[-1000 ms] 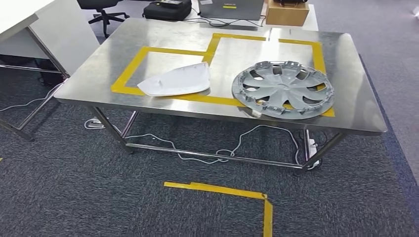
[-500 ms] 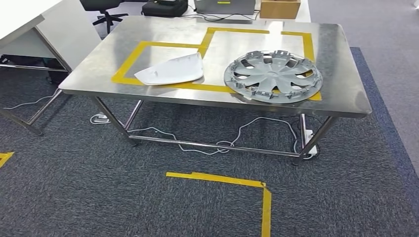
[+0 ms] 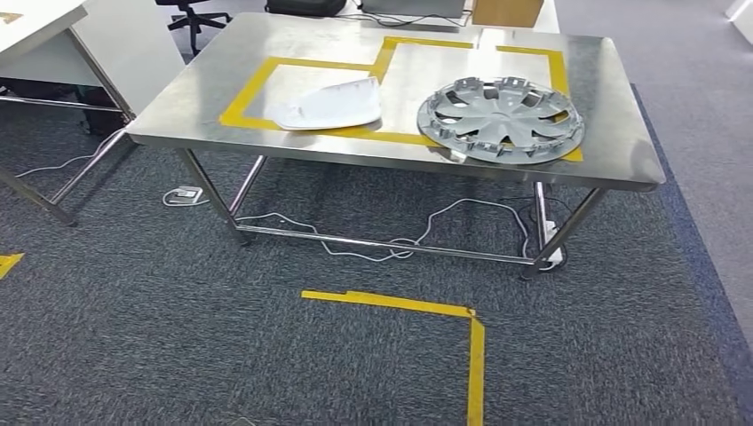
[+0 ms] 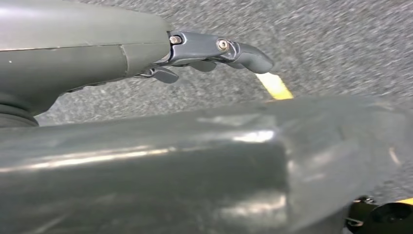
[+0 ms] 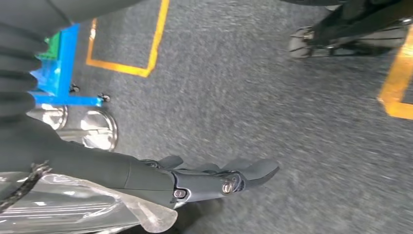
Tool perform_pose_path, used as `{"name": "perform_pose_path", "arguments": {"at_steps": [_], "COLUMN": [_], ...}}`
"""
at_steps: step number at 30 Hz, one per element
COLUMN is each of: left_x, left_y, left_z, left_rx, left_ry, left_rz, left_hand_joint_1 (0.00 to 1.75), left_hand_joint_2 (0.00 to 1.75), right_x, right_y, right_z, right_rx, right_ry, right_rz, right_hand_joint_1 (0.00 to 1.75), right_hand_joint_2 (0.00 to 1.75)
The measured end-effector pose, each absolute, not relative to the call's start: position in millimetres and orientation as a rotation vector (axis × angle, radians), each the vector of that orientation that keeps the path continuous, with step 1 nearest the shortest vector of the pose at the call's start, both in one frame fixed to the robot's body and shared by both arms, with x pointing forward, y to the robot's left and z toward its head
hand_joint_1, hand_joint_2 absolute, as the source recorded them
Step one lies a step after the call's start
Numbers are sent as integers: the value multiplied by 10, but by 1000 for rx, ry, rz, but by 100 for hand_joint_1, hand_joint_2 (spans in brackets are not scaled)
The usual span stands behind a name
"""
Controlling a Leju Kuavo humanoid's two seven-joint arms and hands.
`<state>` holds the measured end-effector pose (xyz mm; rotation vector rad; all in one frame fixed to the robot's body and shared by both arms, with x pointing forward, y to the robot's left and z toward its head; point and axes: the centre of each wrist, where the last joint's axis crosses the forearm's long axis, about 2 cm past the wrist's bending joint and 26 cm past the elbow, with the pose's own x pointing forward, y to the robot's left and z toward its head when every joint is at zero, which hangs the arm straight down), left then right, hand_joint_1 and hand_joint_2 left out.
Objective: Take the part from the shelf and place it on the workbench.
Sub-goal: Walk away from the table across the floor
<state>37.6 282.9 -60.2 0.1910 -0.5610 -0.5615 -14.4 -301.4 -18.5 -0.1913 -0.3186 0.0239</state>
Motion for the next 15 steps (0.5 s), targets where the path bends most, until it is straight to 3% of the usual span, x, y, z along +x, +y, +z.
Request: {"name": "perform_pose_path", "arguments": {"at_steps": [1,5,15], "left_x": [374,383,288], "left_y": [2824,2811,2843], "left_z": [-610,-629,-676], "left_rx": [192,192,207], "left_ry": [-560,-563,-546], "left_rz": [-561,-539,-511], "left_hand_joint_1": [0,0,0], "left_hand_joint_2": [0,0,0], "right_x": [-146,-143,-243], "right_y": [-3015,-3021,-3022], "right_z": [-186,-178,-163], "right_rx": [-190,-183,-170], "right_ry": [-317,-317,-307], "right_rz": [20,-23,-116], "right_hand_joint_1": [0,0,0], "right_hand_joint_2": [175,0,0]}}
